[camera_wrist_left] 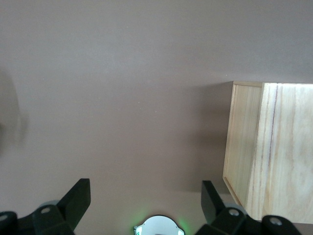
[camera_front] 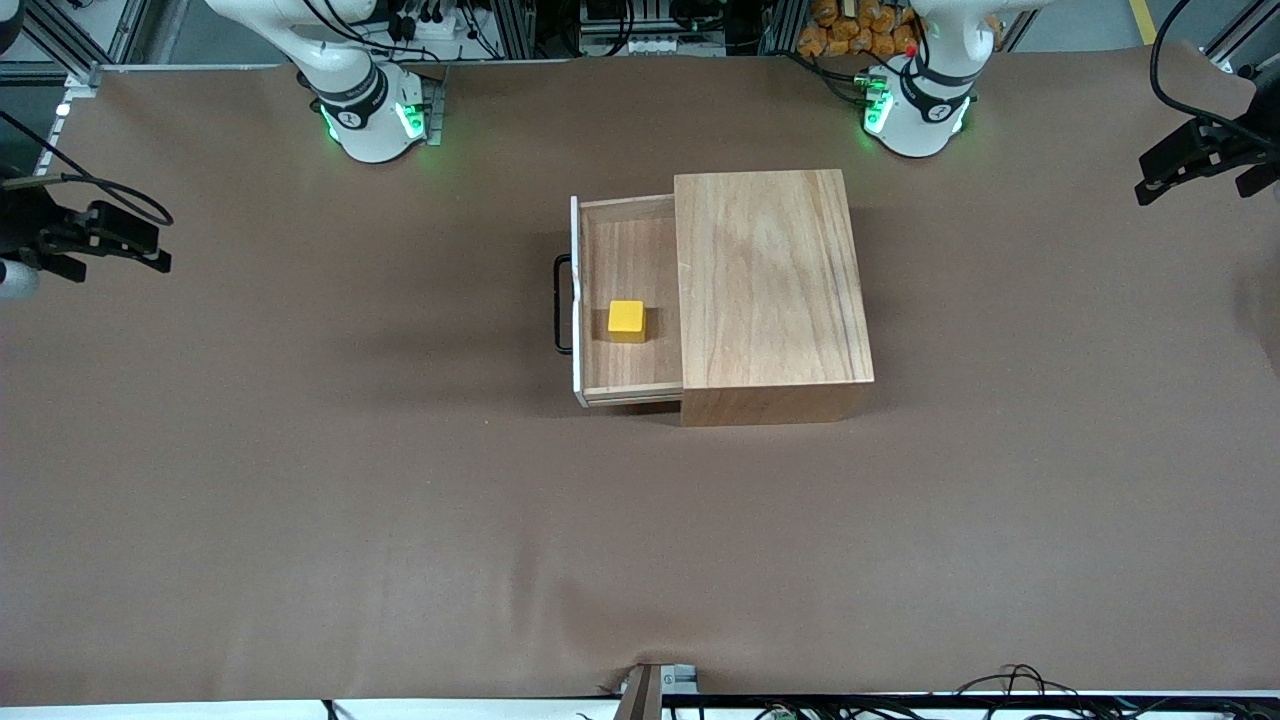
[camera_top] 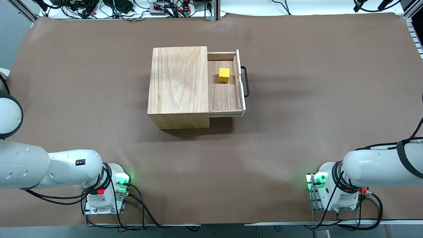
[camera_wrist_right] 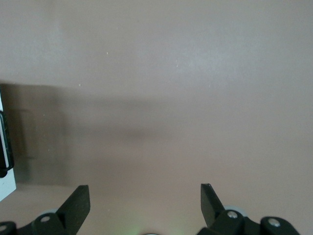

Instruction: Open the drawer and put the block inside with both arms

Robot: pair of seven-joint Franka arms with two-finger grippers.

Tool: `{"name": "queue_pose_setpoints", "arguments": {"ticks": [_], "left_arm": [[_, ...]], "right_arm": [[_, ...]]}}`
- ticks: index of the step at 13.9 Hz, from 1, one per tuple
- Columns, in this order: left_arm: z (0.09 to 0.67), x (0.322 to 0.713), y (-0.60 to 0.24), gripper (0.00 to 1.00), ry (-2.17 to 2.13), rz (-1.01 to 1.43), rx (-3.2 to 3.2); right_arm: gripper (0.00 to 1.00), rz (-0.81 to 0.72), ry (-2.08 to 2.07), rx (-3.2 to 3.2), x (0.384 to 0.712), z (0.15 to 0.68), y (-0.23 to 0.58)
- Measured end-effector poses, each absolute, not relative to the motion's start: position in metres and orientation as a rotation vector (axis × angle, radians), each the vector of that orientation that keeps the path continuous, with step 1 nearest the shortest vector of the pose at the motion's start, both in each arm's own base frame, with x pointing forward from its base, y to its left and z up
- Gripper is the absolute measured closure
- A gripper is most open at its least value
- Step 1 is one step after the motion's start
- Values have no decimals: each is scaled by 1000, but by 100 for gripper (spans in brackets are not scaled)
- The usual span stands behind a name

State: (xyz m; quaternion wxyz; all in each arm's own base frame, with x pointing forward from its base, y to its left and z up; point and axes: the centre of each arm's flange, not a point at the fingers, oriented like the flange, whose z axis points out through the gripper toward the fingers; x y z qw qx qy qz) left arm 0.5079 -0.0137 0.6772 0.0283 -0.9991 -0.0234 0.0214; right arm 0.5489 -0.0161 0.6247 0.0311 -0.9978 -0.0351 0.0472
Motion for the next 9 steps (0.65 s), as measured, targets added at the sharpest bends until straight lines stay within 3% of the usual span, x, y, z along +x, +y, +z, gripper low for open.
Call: {"name": "queue_pose_setpoints", "arguments": {"ticks": [9], "left_arm": [[685, 507, -14, 0, -55, 40, -3085]], "right_arm": [[0, 176, -89, -3073, 544, 632, -13]]}}
